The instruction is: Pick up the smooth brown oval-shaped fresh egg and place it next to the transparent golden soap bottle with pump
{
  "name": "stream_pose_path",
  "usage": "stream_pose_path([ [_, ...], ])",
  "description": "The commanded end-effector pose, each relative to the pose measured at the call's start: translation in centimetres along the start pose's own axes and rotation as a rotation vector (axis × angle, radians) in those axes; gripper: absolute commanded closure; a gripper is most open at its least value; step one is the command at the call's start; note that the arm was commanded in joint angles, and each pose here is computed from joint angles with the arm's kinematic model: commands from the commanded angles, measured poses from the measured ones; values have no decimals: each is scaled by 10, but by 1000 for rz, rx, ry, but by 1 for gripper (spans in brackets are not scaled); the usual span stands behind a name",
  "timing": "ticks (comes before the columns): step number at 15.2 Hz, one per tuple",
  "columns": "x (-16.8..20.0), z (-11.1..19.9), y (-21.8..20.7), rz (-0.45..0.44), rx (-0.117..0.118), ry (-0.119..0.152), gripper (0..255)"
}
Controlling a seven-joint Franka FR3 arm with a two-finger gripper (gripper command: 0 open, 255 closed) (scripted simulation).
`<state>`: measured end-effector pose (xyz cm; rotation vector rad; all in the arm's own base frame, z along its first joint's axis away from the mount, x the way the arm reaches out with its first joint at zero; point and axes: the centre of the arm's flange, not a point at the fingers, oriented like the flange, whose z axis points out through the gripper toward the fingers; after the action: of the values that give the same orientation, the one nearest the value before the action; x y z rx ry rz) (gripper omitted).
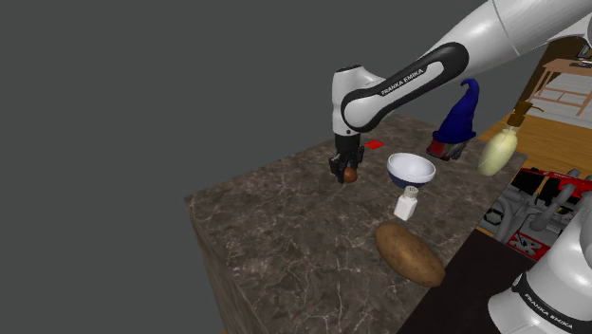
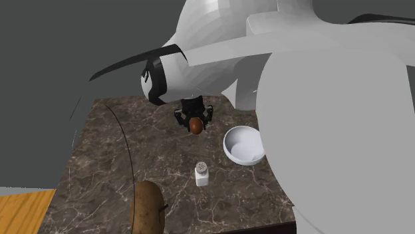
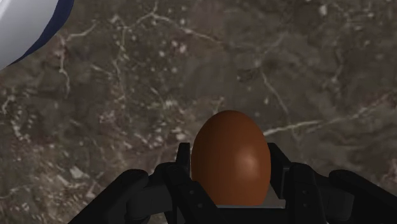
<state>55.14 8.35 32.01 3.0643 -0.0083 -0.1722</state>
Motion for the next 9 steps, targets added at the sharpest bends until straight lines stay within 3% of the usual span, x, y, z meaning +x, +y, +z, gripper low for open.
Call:
stream_pose_path([
  [1,0,0,0,0,0,0,255],
  [9,-5,-42,3,0,0,0,255],
])
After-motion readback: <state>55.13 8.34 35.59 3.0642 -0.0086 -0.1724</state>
